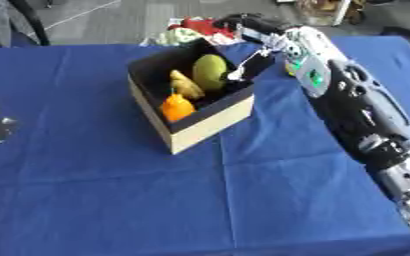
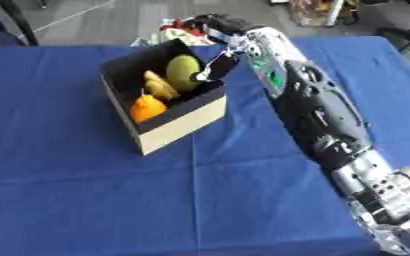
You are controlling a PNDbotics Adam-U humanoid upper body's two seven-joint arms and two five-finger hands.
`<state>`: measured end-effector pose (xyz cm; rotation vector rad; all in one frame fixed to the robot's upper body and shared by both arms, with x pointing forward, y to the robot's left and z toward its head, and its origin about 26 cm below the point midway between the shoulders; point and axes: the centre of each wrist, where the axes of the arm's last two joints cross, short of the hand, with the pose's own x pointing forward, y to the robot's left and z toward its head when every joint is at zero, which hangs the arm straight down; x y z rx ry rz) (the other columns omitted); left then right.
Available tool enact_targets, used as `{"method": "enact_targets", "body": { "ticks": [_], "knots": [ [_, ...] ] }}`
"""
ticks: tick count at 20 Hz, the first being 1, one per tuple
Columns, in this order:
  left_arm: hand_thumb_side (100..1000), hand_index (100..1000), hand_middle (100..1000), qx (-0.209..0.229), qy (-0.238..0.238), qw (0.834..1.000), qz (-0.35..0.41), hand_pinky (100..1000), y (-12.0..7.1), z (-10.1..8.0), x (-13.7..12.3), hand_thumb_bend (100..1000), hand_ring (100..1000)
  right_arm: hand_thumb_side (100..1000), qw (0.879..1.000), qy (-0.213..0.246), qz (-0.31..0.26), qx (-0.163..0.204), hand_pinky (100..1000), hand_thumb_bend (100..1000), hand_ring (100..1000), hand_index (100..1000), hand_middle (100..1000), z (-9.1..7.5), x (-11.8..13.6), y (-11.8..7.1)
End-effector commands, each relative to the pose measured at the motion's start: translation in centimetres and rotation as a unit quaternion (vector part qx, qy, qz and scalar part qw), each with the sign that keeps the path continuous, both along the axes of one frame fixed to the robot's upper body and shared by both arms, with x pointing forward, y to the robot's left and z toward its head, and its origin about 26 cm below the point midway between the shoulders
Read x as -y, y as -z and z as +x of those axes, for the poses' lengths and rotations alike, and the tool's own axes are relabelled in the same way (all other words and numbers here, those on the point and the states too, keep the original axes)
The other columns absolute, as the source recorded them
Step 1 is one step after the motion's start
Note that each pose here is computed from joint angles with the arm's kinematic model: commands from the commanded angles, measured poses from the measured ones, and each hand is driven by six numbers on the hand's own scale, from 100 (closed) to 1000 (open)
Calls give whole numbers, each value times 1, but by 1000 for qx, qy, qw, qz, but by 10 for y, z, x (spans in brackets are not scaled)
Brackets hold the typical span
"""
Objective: Pick up objects on the table and place them in the box.
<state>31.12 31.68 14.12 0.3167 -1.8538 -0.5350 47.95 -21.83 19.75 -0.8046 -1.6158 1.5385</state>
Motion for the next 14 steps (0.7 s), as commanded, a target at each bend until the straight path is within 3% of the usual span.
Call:
{"method": "enact_targets", "body": {
  "ticks": [1, 3, 6, 7, 8, 10, 14],
  "knots": [
    [446, 816, 641, 12, 1, 1000, 6, 718, -8, -1, -1, 677, 674, 148, 996, 59, 46, 54, 867, 475, 841, 977, 854, 1, 30, -26],
    [447, 815, 641, 10, -2, 1000, 7, 718, -7, -2, -2, 675, 674, 124, 986, 118, 92, 78, 865, 448, 827, 970, 839, 3, 50, -29],
    [448, 816, 641, 6, -7, 1000, 8, 717, -5, -3, -4, 675, 674, 121, 957, 231, 151, 86, 866, 443, 806, 940, 810, 7, 84, -15],
    [448, 816, 641, 6, -7, 1000, 7, 717, -4, -3, -4, 676, 674, 100, 946, 264, 168, 80, 864, 377, 802, 933, 806, 9, 93, -7],
    [447, 816, 641, 7, -7, 1000, 6, 717, -5, -2, -3, 676, 674, 136, 934, 296, 187, 68, 864, 439, 803, 928, 808, 10, 103, 3],
    [451, 816, 641, 9, -5, 1000, 4, 717, -5, -2, -2, 664, 674, 142, 915, 340, 210, 44, 864, 432, 805, 927, 810, 9, 118, 20],
    [454, 816, 641, 10, 1, 1000, 3, 718, -6, -1, 1, 645, 674, 168, 893, 386, 230, 5, 866, 429, 807, 927, 811, 7, 134, 46]
  ]
}}
